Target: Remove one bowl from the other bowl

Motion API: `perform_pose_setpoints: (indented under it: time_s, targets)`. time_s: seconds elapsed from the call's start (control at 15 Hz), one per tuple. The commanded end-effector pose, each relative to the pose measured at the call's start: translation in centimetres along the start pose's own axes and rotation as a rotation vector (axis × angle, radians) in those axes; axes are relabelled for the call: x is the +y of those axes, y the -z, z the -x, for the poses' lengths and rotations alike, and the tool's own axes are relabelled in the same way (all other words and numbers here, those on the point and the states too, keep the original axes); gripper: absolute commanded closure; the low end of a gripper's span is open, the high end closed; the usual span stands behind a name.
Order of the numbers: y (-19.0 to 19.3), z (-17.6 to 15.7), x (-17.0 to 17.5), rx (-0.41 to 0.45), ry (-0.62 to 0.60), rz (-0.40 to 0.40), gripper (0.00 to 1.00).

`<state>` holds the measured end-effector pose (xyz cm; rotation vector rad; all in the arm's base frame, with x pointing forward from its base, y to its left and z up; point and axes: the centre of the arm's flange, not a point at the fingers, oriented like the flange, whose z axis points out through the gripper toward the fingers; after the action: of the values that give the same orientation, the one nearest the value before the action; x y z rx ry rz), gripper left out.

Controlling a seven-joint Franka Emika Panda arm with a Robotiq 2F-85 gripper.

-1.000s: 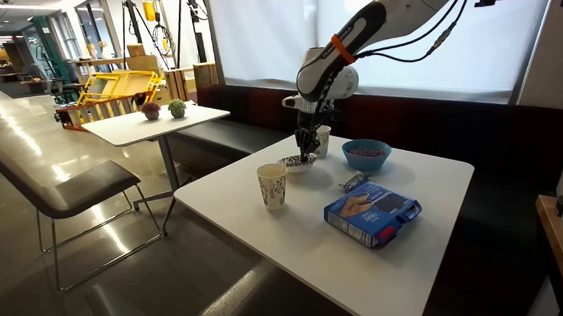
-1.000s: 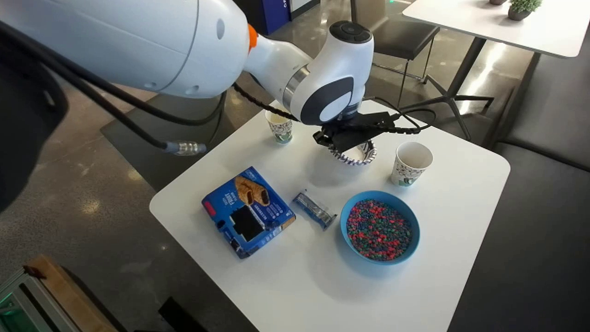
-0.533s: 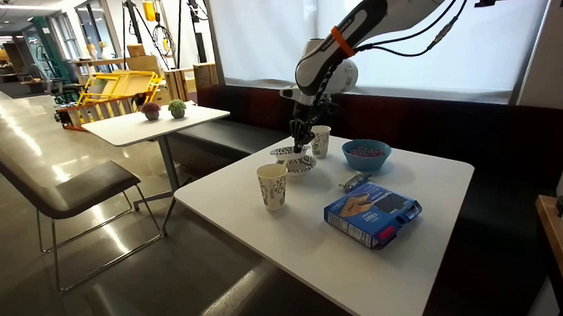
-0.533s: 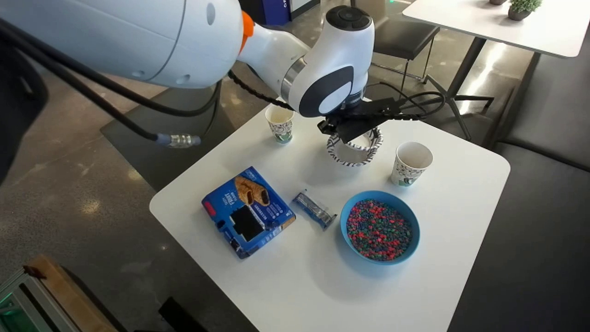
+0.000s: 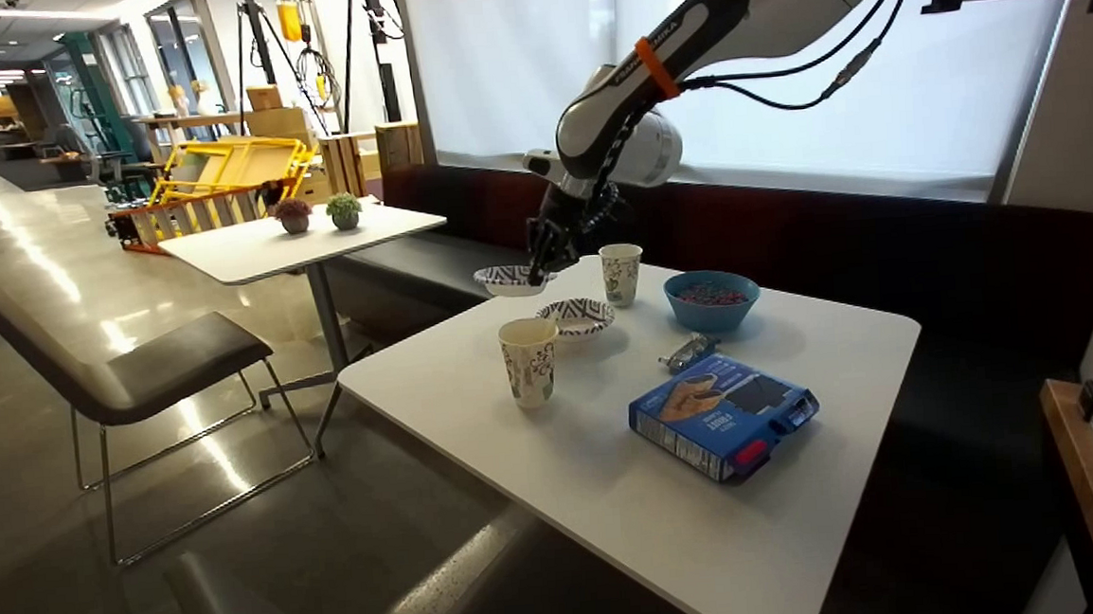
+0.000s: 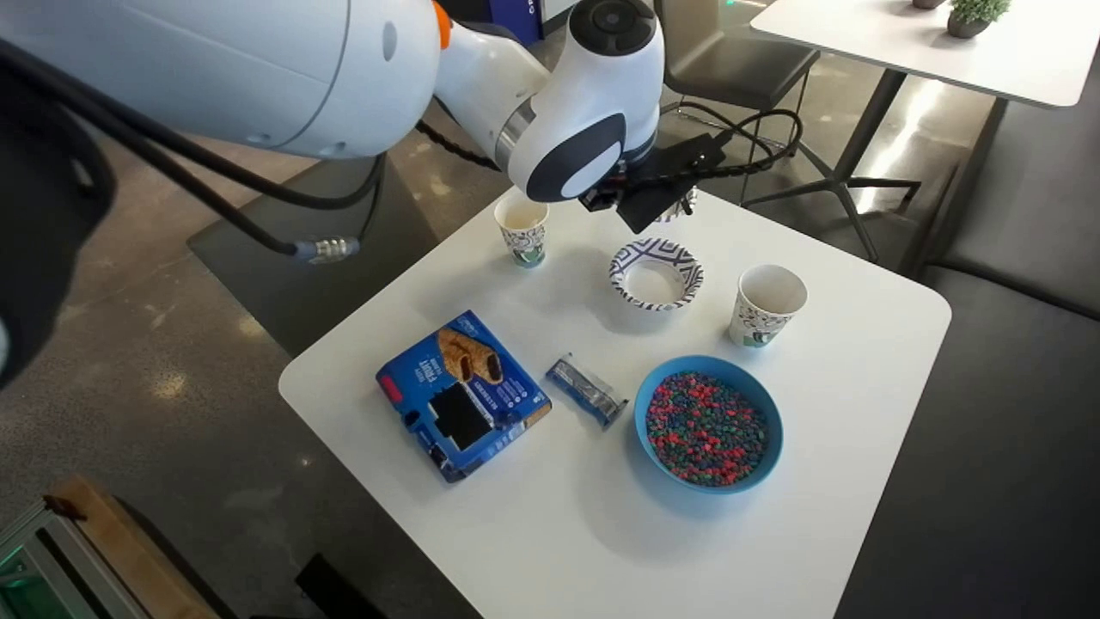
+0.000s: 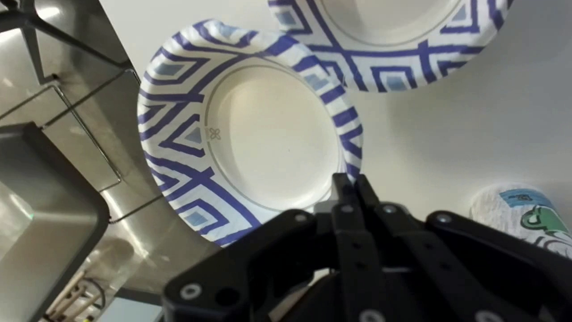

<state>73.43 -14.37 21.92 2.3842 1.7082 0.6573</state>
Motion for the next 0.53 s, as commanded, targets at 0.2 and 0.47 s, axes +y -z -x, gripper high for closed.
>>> perform_pose_setpoints:
  time_s: [0.2, 0.47]
  targets:
    - [-4.0, -3.2, -1.6, 0.121, 0.204, -0.022, 0.99]
    - [-6.3, -3.0, -2.9, 0.143, 0.253, -0.035, 0.99]
